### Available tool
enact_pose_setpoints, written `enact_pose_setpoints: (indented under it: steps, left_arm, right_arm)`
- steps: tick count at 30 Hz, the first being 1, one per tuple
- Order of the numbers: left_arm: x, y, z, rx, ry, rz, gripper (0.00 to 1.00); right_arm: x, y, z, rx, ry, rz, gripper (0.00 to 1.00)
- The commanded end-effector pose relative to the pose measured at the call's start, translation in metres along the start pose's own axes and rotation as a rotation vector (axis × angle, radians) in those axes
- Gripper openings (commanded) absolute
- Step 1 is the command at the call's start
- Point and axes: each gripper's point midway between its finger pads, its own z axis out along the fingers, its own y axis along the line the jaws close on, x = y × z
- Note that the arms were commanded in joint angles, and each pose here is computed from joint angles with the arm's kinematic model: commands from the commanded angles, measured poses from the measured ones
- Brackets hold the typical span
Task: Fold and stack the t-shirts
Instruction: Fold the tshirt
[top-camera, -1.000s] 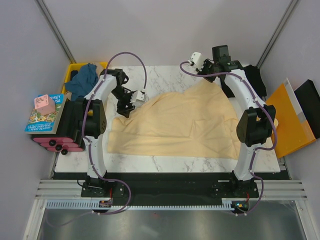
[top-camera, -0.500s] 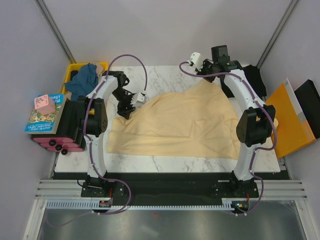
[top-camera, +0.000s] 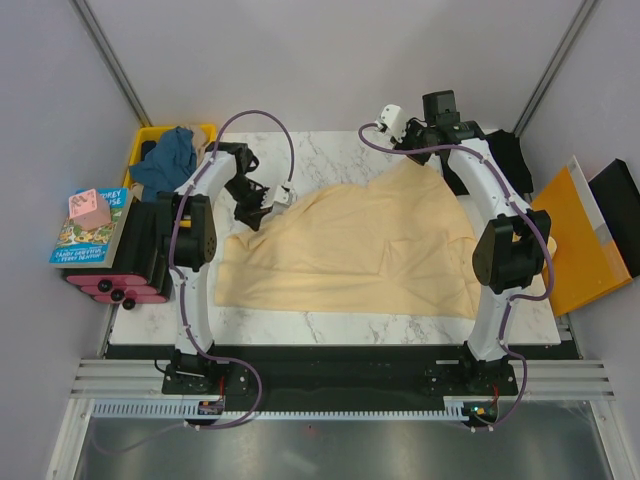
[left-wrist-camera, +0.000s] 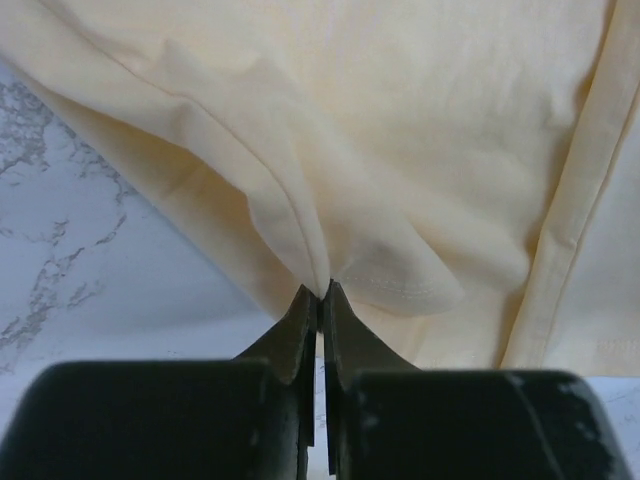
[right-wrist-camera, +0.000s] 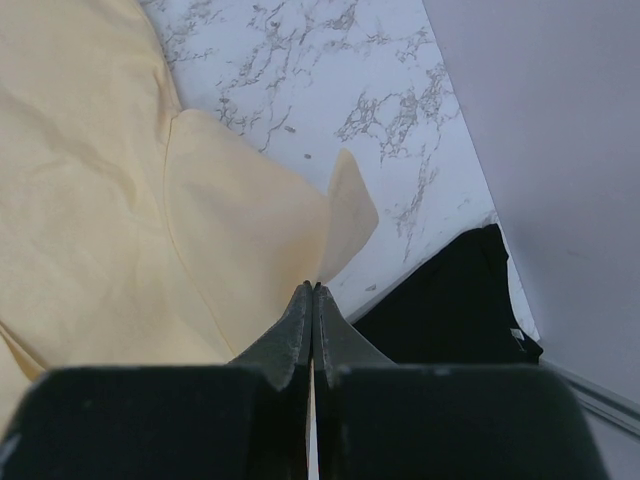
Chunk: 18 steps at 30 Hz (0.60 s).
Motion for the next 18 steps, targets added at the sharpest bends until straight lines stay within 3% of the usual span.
enact_pose_setpoints:
  steps: [1, 7, 18]
  left_arm:
    - [0.003, -0.044, -0.010, 0.162, 0.030, -0.098, 0.02]
    - [-0.001, -0.018, -0.037, 0.046, 0.070, -0.088, 0.02]
    - [0.009, 0.051, -0.122, -0.304, 0.322, 0.083, 0.02]
  right_arm:
    - [-0.014, -0.009, -0.014, 0.040, -0.026, -0.013, 0.00]
    - [-0.018, -0.014, -0.020, 0.067, -0.032, -0.018, 0.00]
    - [-0.024, -0.044, -0.028, 0.214, -0.033, -0.036, 0.00]
